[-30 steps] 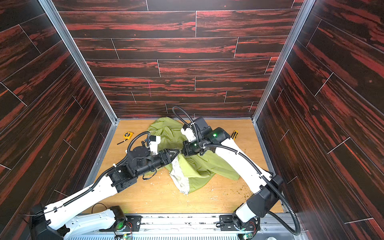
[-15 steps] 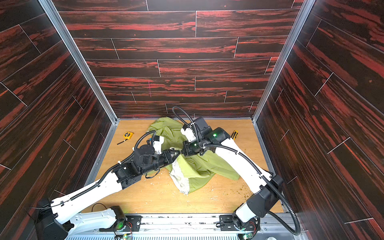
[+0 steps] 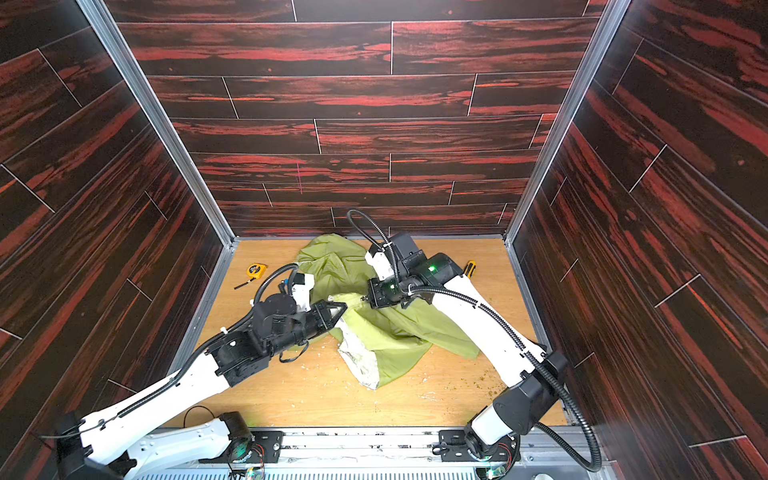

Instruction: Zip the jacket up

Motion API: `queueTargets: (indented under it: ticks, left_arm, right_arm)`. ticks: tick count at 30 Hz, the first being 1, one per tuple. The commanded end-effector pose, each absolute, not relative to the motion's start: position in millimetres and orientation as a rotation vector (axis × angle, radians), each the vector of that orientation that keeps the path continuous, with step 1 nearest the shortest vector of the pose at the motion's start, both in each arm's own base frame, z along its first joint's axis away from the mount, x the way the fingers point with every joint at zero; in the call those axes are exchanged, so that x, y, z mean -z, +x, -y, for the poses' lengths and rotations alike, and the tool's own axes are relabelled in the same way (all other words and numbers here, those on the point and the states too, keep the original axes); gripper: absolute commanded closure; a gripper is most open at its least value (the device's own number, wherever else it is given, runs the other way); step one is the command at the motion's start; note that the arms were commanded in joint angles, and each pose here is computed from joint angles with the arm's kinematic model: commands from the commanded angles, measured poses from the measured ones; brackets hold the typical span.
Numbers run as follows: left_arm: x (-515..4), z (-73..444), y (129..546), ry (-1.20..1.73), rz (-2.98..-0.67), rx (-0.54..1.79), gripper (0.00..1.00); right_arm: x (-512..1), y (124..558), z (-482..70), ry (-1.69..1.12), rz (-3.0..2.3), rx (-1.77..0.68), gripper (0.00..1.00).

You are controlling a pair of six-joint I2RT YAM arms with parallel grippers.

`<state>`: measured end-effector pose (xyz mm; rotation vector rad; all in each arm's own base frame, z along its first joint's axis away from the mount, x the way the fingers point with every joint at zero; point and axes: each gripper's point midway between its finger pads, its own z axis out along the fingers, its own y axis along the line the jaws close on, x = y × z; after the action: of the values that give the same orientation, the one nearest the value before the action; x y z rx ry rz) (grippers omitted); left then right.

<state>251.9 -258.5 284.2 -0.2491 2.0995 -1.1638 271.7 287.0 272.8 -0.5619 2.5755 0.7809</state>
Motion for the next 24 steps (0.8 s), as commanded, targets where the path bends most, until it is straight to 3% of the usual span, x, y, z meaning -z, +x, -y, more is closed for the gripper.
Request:
queueTargets:
  ticks: [1,9,14,18,24]
  left_arm:
    - [-279,231,248,-0.316,-2.092,1.070,1.00]
    - [-269,191,249,-0.420,-2.081,0.875,1.00]
    - [-292,174,280,-0.408,-2.058,0.673,1.00]
    - [-341,186,327,-0.315,-1.997,0.616,1.00]
    - [-450,216,399,-0.133,-1.866,0.563,1.00]
  right_arm:
    - [-277,289,-266,-0.460,-2.576,-0.679,1.00]
    - [-291,324,-260,-0.345,-2.526,-0.688,1.00]
    - [-325,370,-250,-0.229,-2.414,-0.750,1.00]
    - [-363,406,-241,-0.192,-2.297,-0.792,1.00]
    - [-466,451,-195,-0.096,-2.040,-0.877,1.00]
